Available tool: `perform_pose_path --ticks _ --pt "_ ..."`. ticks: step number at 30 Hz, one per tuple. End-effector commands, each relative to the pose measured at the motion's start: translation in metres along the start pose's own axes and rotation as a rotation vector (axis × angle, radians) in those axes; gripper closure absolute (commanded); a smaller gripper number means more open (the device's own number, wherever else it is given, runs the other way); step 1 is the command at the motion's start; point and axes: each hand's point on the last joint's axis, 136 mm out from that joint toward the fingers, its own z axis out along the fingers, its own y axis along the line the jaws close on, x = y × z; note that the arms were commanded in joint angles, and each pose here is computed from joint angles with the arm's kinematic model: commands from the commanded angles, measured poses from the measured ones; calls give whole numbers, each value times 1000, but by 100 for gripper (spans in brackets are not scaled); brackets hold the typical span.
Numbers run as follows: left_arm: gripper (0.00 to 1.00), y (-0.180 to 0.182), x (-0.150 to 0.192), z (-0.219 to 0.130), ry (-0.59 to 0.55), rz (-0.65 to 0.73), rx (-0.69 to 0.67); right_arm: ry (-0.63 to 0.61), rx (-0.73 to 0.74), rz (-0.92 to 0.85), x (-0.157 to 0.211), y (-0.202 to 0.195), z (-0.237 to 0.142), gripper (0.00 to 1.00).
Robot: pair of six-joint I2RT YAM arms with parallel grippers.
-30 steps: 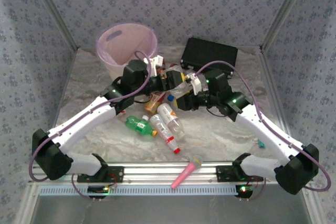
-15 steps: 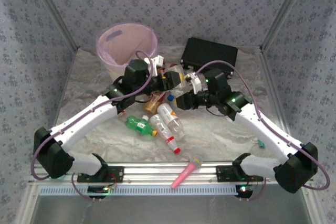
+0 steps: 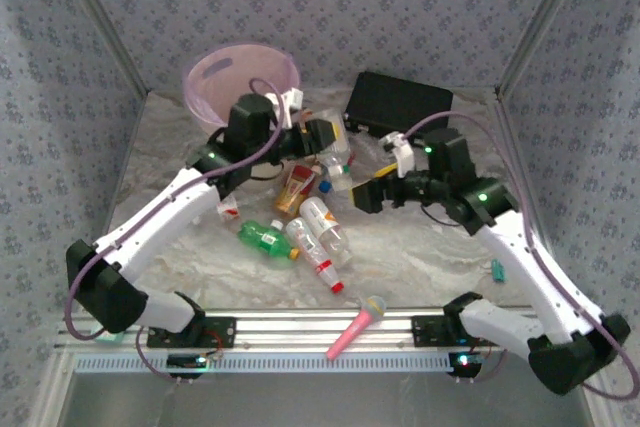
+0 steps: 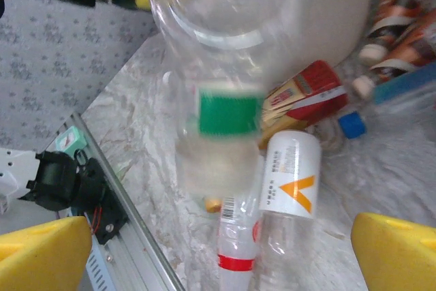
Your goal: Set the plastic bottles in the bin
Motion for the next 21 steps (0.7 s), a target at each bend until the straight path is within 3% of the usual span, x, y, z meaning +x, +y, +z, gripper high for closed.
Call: perform_pose_path --ticks 1,7,9,13,17,21 --pt "45 -31 -52 -31 -91 106 52 -3 68 21 4 -9 -28 0" --pt "60 -51 -123 -62 -170 199 27 15 136 101 22 -37 -26 0" --pt "77 -44 -146 -68 -188 209 -6 35 149 111 25 -42 -23 0" --pt "98 -8 -177 -73 -192 212 -118 89 175 104 28 -47 -23 0" --pt "100 47 -202 -77 -175 177 -259 112 218 107 29 -55 -23 0" --pt "100 105 -204 -72 -103 168 -442 133 256 121 36 -67 -18 0"
